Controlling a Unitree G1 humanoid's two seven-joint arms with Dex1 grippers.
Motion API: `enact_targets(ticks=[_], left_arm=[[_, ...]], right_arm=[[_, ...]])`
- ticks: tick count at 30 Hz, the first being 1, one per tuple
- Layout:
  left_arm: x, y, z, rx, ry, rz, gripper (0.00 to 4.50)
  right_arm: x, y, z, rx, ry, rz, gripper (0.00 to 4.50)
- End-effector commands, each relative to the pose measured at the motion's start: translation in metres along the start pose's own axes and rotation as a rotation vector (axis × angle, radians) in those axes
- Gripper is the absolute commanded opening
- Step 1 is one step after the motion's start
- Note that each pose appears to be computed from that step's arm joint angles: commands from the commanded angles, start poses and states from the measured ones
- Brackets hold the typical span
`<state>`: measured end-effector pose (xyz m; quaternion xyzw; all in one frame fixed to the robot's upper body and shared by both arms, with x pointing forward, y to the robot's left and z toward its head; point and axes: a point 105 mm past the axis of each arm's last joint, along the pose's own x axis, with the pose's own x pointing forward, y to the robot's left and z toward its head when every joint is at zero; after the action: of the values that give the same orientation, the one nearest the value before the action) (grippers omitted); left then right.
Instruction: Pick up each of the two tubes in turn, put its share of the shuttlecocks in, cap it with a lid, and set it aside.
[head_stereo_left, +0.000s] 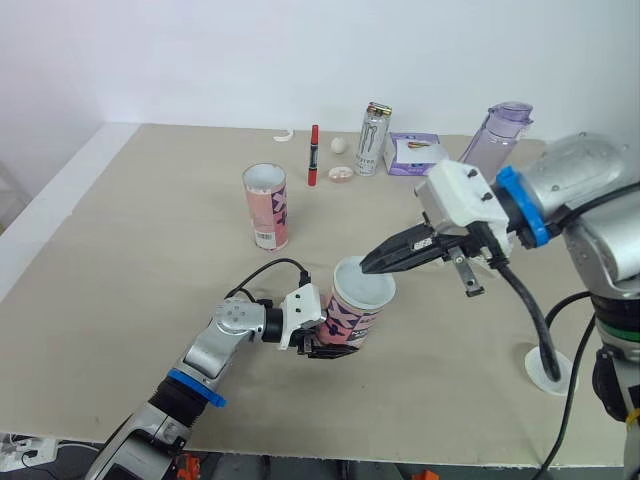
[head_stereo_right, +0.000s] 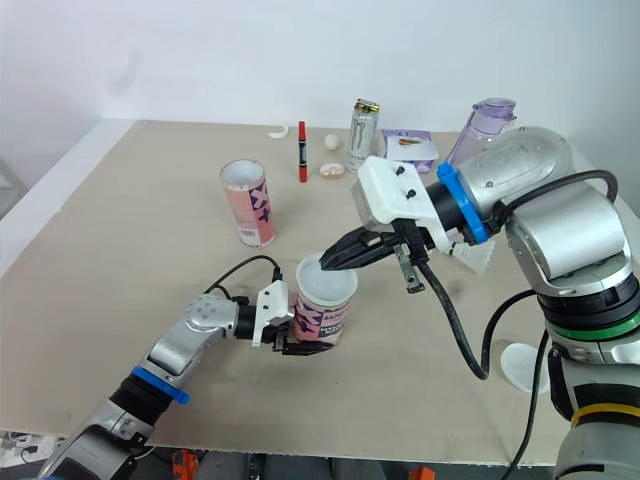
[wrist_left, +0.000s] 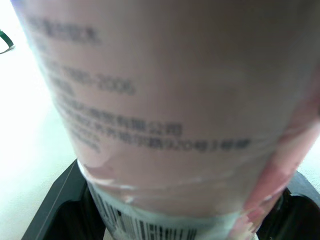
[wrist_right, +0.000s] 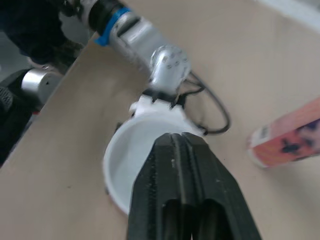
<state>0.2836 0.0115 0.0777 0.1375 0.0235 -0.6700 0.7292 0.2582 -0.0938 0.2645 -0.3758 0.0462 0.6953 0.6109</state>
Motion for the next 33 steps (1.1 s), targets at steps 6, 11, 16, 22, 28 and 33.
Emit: enact_targets(ticks=[6, 11, 16, 22, 28, 33], left_arm=[[-0.006, -0.004, -0.034, -0.093, 0.12, 0.022, 3.12], [-0.006, -0.004, -0.035, -0.097, 0.119, 0.028, 3.12], [-0.006, -0.003, -0.035, -0.097, 0.117, 0.034, 3.12], [-0.006, -0.003, -0.035, -0.096, 0.117, 0.037, 3.12], [-0.006, -0.003, -0.035, -0.095, 0.116, 0.038, 3.12], [-0.006, -0.003, -0.035, -0.094, 0.116, 0.038, 3.12]], right_arm=[[0.005, 0.002, -0.01, -0.024, 0.064, -0.003, 0.06], [0.01, 0.003, -0.016, -0.032, 0.082, 0.016, 0.06], [0.013, 0.004, -0.023, -0.037, 0.103, 0.028, 0.06], [0.015, 0.005, -0.025, -0.046, 0.109, 0.041, 0.06], [0.017, 0.003, -0.023, -0.072, 0.088, 0.042, 0.06], [0.021, 0.003, -0.022, -0.079, 0.071, 0.049, 0.06]])
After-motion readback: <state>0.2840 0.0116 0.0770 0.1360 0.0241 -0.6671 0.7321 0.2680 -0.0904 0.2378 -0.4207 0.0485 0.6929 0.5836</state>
